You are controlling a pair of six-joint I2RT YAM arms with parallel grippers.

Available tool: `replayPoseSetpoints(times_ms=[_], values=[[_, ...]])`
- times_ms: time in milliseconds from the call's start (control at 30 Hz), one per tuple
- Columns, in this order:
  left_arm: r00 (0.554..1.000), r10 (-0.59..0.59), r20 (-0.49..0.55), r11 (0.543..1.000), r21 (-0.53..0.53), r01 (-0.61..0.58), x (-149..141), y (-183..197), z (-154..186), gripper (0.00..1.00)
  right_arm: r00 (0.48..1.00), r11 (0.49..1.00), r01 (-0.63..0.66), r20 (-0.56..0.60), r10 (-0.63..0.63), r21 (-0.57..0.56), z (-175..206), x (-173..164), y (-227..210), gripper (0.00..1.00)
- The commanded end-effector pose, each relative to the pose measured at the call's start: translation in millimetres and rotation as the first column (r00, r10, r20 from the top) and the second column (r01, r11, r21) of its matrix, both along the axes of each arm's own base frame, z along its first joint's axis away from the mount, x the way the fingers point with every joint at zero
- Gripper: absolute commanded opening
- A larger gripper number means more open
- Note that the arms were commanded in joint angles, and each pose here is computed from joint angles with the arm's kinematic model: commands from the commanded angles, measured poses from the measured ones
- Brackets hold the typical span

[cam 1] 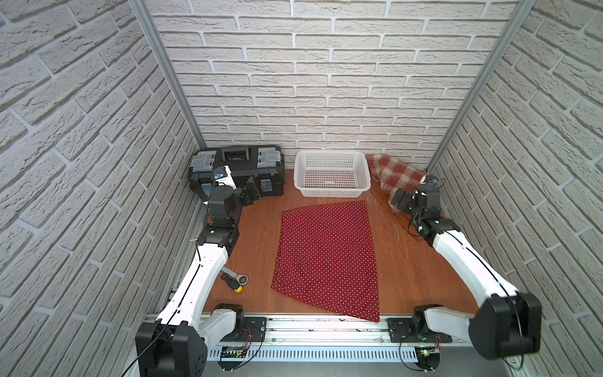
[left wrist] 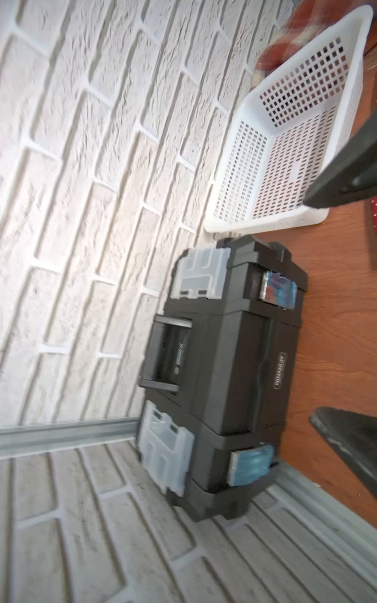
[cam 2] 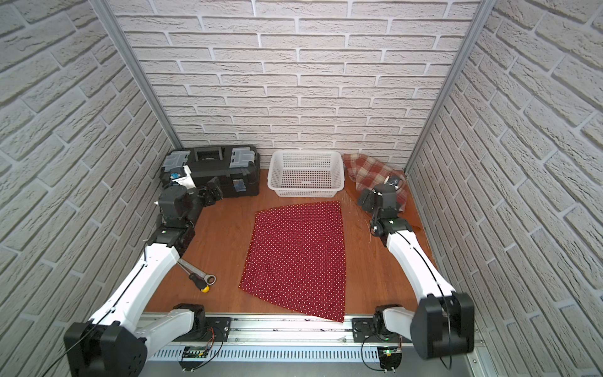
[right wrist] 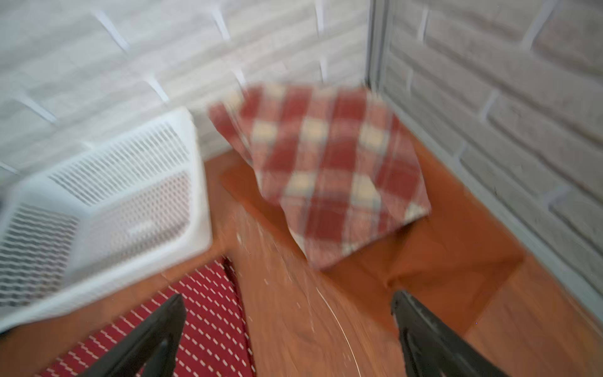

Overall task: Roll up the skirts
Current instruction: Fold the skirt at the center of the board.

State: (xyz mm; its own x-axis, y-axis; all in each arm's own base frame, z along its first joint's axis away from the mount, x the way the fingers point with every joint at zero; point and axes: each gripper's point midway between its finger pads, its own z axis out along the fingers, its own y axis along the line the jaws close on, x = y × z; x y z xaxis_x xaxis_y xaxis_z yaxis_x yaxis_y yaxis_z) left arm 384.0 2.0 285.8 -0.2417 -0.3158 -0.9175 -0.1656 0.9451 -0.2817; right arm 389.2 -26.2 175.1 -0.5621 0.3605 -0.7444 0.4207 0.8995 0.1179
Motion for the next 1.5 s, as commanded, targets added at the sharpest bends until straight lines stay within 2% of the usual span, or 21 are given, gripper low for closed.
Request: replayPoseSetpoints(times_ms=[0, 167, 267, 300, 367, 500, 567, 600, 633, 667, 700, 767, 833, 900, 1000, 1067, 1100, 1133, 1167, 1300, 1467], values=[[0.976, 0.033, -0.215, 0.984, -0.165, -0.070, -30, 5, -71, 0.98, 0.931, 0.972, -0.180, -0.346, 0.119, -0.150, -30, -37, 34, 0.99], [0.992, 0.064, -0.105, 0.961, -0.262, -0.090, -38, 9, -63, 0.99, 0.869, 0.721, -0.341, -0.494, -0.003, -0.604, 2, -45, 47, 0.99], [0.990, 0.057, -0.131, 0.967, -0.241, -0.088, -37, 9, -70, 0.98, 0.914, 0.442, -0.243, -0.356, -0.194, -0.864, 51, -43, 42, 0.99], [0.991, 0.041, -0.126, 0.970, -0.234, -0.070, -36, 6, -72, 0.99, 0.918, 0.389, -0.228, -0.330, -0.219, -0.893, 60, -44, 42, 0.99], [0.994, 0.017, -0.107, 0.968, -0.246, -0.043, -34, 2, -71, 0.98, 0.936, 0.370, -0.151, -0.253, -0.244, -0.917, 82, -47, 41, 0.99], [0.997, -0.001, -0.079, 0.970, -0.244, -0.018, -34, -1, -63, 0.99, 0.966, 0.368, -0.132, -0.202, -0.159, -0.920, 100, -47, 67, 0.99], [0.998, -0.002, -0.067, 0.967, -0.254, -0.015, -36, -1, -60, 0.98, 0.922, 0.460, -0.365, -0.383, 0.057, -0.809, 60, -33, 104, 0.88], [0.998, -0.001, -0.065, 0.967, -0.253, -0.015, -37, -1, -59, 0.98, 0.903, 0.549, -0.425, -0.373, 0.212, -0.719, 52, -30, 129, 0.84], [0.998, -0.007, -0.060, 0.968, -0.251, -0.008, -38, -2, -58, 0.98, 0.837, 0.639, -0.547, -0.351, 0.420, -0.541, 44, -34, 164, 0.84], [0.998, -0.012, -0.058, 0.969, -0.248, -0.003, -39, -3, -57, 0.98, 0.748, 0.647, -0.663, -0.290, 0.597, -0.376, 44, -42, 198, 0.83], [0.998, -0.019, -0.052, 0.967, -0.254, 0.005, -40, -4, -54, 0.99, 0.673, 0.628, -0.734, -0.148, 0.725, -0.258, 61, -50, 230, 0.84], [0.998, -0.048, -0.032, 0.965, -0.261, 0.038, -41, -9, -49, 0.99, 0.507, 0.515, -0.852, 0.099, 0.856, -0.094, 93, -72, 269, 0.87], [0.999, -0.045, -0.016, 0.957, -0.287, 0.039, -42, -10, -46, 0.98, 0.422, 0.451, -0.892, 0.287, 0.860, -0.039, 130, -86, 274, 0.91], [0.999, -0.041, 0.004, 0.941, -0.336, 0.040, -41, -11, -48, 0.98, 0.450, 0.484, -0.875, 0.350, 0.822, -0.011, 143, -85, 256, 0.93], [0.996, -0.082, 0.045, 0.888, -0.450, 0.093, -37, -22, -58, 0.97, 0.597, 0.619, -0.784, 0.214, 0.773, -0.046, 114, -81, 219, 0.88], [0.969, -0.243, 0.047, 0.848, -0.475, 0.235, -34, -48, -64, 0.66, 0.651, 0.652, -0.758, 0.035, 0.758, -0.017, 73, -92, 201, 0.65], [0.957, -0.290, -0.012, 0.839, -0.485, 0.248, -34, -56, -70, 0.48, 0.708, 0.708, -0.706, -0.030, 0.705, -0.004, 54, -94, 187, 0.38], [0.933, -0.350, -0.084, 0.840, -0.469, 0.273, -36, -68, -76, 0.21, 0.765, 0.769, -0.639, -0.104, 0.636, 0.000, 32, -96, 172, 0.16], [0.906, -0.387, -0.172, 0.856, -0.432, 0.283, -40, -81, -88, 0.00, 0.791, 0.804, -0.595, -0.168, 0.588, 0.011, 10, -101, 162, 0.03], [0.843, -0.446, -0.300, 0.880, -0.321, 0.351, -63, -135, -111, 0.00, 0.807, 0.852, -0.522, -0.299, 0.509, 0.041, -50, -108, 151, 0.03], [0.746, -0.536, -0.396, 0.825, -0.432, 0.364, -74, -192, -174, 0.00, 0.799, 0.878, -0.473, -0.384, 0.463, 0.076, -91, -88, 154, 0.03]])
